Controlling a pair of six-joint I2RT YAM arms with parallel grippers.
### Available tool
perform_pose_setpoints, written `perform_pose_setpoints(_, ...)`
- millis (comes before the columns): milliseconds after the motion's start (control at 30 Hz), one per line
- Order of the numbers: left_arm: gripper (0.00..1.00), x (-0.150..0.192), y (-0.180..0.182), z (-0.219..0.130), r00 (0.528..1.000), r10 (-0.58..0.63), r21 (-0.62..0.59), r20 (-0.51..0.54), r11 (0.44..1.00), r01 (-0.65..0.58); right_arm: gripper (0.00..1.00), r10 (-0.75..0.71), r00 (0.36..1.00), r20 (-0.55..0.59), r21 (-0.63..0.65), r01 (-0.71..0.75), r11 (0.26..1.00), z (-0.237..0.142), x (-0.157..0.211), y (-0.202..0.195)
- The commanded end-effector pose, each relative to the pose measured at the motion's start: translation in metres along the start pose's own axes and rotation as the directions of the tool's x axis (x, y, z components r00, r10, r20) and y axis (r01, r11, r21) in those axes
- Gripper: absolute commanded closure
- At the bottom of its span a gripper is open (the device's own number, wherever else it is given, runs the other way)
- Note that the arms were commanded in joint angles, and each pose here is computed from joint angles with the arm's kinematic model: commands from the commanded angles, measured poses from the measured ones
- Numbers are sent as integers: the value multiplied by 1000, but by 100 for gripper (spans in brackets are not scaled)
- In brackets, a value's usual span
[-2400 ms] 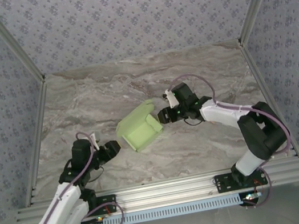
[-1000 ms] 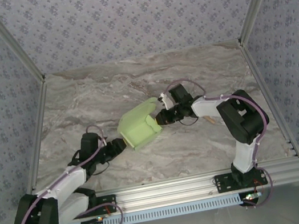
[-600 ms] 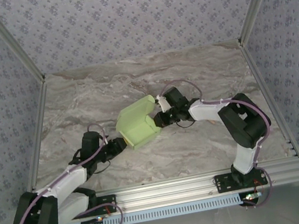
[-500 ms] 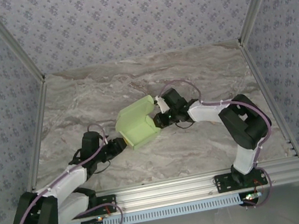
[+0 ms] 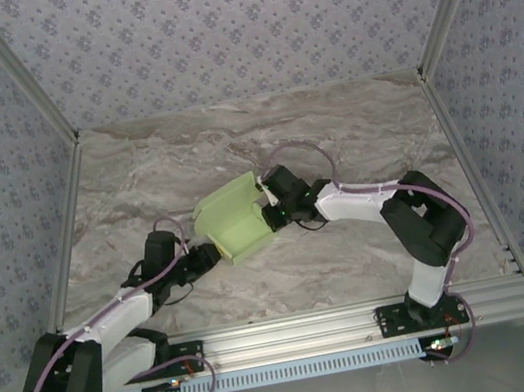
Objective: Fold the paper box
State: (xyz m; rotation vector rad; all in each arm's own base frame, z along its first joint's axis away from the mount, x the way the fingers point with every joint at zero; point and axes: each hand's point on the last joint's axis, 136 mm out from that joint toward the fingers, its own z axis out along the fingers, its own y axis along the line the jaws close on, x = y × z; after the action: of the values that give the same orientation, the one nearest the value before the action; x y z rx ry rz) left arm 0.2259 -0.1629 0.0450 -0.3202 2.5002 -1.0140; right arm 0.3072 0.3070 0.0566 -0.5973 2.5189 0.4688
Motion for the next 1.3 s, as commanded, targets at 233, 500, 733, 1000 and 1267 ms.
perform_pose_setpoints(233,63,-16,-25,0,998,52,63,31,997,-54,87,-135,972,-190,262,183,948,7,41,-12)
perform_pose_setpoints(500,63,-14,-19,-1,998,59,39,34,997,-61,87,-202,961,-188,308,252,917,3,30,-9)
perform_pose_setpoints(733,63,-15,-15,-3,996,74,9,43,997,-74,84,-212,967,-139,283,244,928,-8,10,3)
perform_pose_setpoints(1000,63,-16,-12,-4,995,87,-13,48,996,-87,74,-185,980,-74,222,197,955,-25,-9,14)
perform_pose_setpoints(1267,63,-17,-10,-4,994,97,-23,48,995,-96,64,-167,984,-58,218,176,960,-34,-11,12)
